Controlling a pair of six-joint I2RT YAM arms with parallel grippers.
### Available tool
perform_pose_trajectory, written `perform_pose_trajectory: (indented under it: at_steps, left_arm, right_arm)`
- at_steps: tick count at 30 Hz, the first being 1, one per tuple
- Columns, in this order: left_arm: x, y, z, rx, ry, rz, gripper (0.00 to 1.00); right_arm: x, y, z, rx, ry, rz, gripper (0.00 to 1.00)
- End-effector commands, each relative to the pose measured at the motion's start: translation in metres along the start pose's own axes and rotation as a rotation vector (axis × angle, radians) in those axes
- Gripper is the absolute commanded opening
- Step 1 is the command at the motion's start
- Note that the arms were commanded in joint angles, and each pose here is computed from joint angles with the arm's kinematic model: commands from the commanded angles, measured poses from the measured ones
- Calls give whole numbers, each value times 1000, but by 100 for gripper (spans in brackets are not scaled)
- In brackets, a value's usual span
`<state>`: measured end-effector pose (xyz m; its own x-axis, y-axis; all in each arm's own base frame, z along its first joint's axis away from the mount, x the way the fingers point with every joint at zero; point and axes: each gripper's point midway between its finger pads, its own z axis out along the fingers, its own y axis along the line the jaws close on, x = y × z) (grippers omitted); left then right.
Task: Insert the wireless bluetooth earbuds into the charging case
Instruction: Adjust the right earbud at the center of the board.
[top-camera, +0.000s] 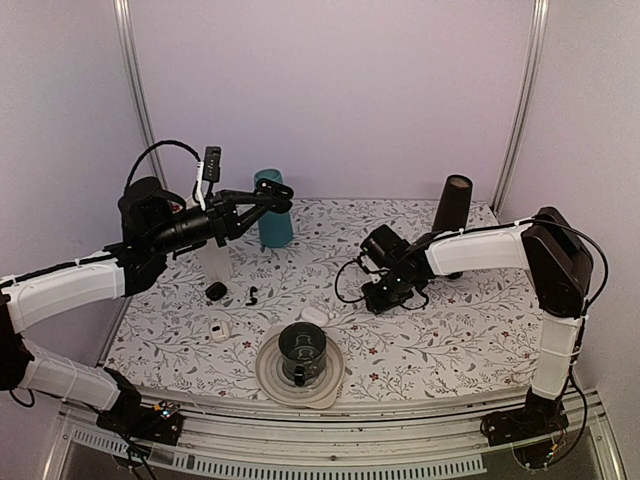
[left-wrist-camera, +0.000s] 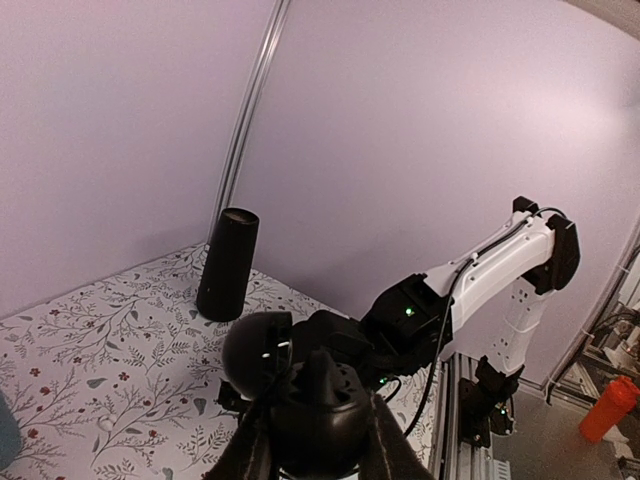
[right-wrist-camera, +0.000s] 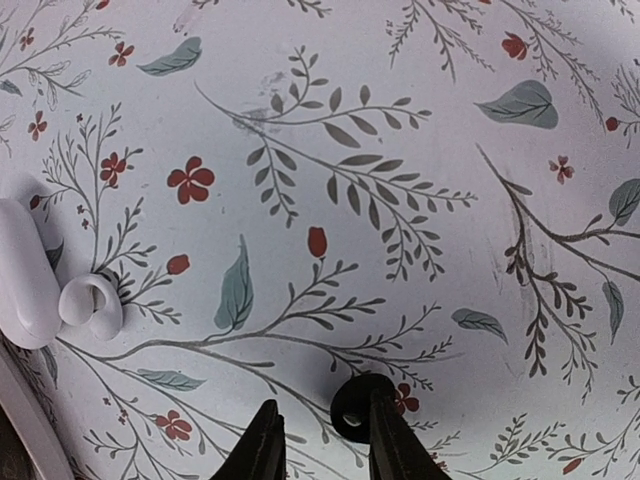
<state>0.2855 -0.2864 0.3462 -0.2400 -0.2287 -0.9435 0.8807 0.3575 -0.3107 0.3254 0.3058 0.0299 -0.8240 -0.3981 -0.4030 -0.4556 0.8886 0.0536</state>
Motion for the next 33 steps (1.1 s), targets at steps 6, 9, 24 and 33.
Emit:
perform_pose_trajectory:
  at_steps: [6, 9, 24, 33]
  left_arm:
    - [-6, 1, -3, 1, -19, 15, 0]
    - [-6, 1, -2, 2, -20, 16, 0]
    - [-5, 2, -1, 1, -15, 12, 0]
    - [-4, 2, -1, 3, -13, 9, 0]
  right_arm:
    - [7, -15, 9, 58, 23, 15, 28]
    - [6, -16, 10, 63, 19, 15, 26]
    - [-8, -3, -12, 36, -31, -4, 24]
    - [-7, 3, -14, 26, -26, -7, 24]
